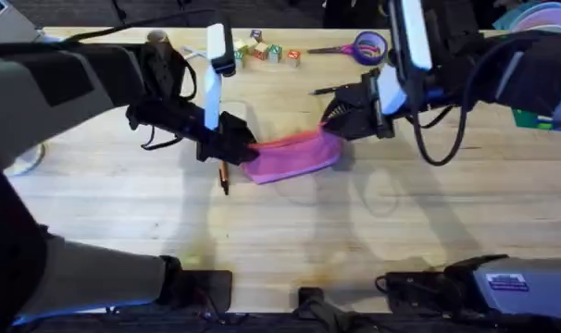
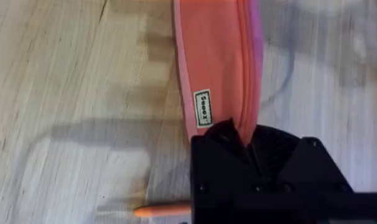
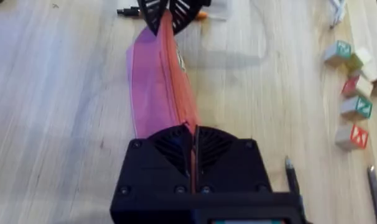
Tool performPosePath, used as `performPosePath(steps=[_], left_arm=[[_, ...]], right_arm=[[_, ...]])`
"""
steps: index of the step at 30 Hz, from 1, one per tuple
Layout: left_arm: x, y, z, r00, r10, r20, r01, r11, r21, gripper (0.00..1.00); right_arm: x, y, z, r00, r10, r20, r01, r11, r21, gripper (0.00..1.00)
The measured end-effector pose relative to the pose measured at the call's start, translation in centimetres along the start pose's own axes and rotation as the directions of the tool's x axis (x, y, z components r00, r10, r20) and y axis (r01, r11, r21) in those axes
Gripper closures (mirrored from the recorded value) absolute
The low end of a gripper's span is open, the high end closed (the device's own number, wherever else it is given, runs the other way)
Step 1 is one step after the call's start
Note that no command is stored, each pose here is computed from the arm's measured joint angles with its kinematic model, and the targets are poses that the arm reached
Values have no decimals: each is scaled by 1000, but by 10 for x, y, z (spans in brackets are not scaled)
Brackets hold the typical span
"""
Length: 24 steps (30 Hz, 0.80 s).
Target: Unzip the bag, pick up the pens from the table one at a time and place them inside, then zip the bag closed.
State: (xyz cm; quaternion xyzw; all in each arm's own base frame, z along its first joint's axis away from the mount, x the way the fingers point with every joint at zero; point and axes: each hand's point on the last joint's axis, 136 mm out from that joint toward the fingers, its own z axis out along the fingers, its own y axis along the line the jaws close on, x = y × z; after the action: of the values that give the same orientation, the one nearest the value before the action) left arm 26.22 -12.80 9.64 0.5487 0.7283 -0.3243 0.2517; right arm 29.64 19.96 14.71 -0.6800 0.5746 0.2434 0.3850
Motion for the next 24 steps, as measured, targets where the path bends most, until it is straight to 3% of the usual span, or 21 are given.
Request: performPosePath(steps=[14,24], left_arm=[[0,0,0,1000,0,0,0,1000,0,958],[0,0,0,1000,-2,-1,2,1000,2,958]], right_arm=[[-45,11,58,985,-143,93,149,987,-63,970],[-71,19,94,975,-178,135,190,979,-76,970]])
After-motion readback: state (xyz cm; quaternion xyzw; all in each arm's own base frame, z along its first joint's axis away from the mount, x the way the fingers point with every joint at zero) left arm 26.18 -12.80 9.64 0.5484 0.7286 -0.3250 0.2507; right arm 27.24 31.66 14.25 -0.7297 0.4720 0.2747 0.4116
